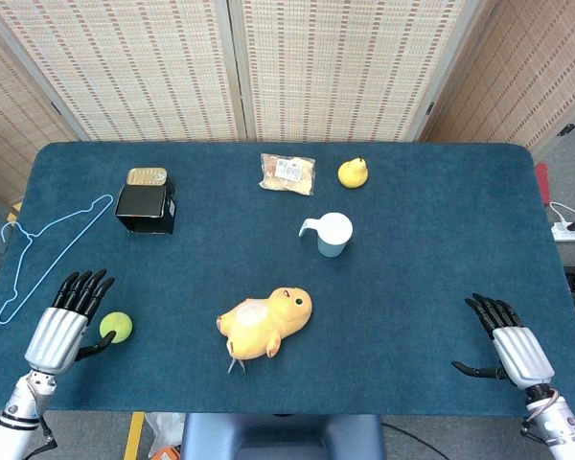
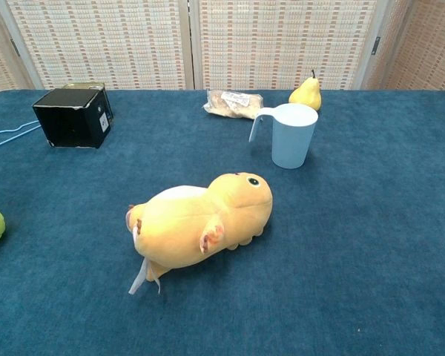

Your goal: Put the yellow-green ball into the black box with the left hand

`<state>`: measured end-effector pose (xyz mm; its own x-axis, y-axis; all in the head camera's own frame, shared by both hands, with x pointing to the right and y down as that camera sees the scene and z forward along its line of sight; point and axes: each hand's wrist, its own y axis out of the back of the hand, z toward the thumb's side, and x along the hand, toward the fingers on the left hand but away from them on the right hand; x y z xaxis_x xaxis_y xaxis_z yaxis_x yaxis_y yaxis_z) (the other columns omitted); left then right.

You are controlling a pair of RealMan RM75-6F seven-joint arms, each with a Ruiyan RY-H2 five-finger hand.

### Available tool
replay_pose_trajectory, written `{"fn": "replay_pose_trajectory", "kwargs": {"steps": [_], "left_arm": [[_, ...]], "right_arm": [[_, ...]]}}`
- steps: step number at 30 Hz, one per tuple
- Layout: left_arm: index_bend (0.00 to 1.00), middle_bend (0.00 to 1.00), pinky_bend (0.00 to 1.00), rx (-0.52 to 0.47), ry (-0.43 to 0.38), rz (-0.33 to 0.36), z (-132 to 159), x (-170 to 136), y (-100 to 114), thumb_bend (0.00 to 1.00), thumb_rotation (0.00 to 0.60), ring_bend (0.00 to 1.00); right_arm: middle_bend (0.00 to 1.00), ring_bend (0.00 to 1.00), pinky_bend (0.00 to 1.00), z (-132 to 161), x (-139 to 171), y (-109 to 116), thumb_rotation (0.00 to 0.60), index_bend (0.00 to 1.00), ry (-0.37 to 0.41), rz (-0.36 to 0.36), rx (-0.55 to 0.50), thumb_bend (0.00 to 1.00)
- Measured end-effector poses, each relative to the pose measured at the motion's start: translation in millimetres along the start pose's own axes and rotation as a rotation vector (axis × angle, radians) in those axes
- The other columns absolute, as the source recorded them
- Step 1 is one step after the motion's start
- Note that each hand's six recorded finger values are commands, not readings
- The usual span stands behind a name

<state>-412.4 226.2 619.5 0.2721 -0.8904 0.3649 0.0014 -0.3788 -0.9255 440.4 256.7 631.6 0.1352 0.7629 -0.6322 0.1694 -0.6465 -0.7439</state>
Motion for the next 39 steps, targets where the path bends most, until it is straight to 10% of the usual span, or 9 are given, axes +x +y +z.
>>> {"fn": "replay_pose_trajectory", "kwargs": {"steps": [17, 21, 23, 28, 31, 39], "left_arm": [[0.06, 0.01, 0.0, 0.007, -0.003, -0.024, -2.3, 4.6, 0.1, 0.22, 0.303, 0.0], [0.68, 0.68, 0.67, 0.039, -0.022, -0.05, -4.0, 6.1, -3.1, 0.21, 0.019, 0.6], [0.95, 0.94, 0.87, 0.028, -0.03, -0.055, -3.4, 7.1, -4.0, 0.24, 0.012, 0.82], [1.0, 1.0, 1.0, 0.051, -0.028, -0.017, -8.7, 5.4, -4.3, 0.64, 0.561, 0.99], [1.0, 1.0, 1.0, 0.047, -0.024, -0.006, -9.6, 0.3, -6.8, 0.79, 0.6, 1.0], [1.0, 1.0, 1.0, 0.136, -0.005, -0.046, -25.6, -38.0, -41.6, 0.8, 0.6, 1.0]], "right_arm": [[0.0, 0.0, 0.0, 1.4, -1.1, -0.9, 0.453, 0.0, 0.003, 0.0, 0.011, 0.0], [0.0, 0.0, 0.0, 1.5, -3.3, -2.5, 0.453, 0.0, -0.004, 0.009, 0.014, 0.0], [0.0, 0.0, 0.0, 1.5, -3.6, -2.6, 0.453, 0.0, -0.003, 0.012, 0.015, 0.0], [0.0, 0.0, 0.0, -0.3, -4.4, -1.6, 0.453, 0.0, -0.01, 0.013, 0.01, 0.0], [0.0, 0.0, 0.0, -0.1, -4.2, -1.6, 0.453, 0.0, -0.007, 0.015, 0.01, 0.0], [0.0, 0.0, 0.0, -2.0, -5.1, -1.7, 0.452, 0.0, -0.009, 0.022, 0.0, 0.0]]}}
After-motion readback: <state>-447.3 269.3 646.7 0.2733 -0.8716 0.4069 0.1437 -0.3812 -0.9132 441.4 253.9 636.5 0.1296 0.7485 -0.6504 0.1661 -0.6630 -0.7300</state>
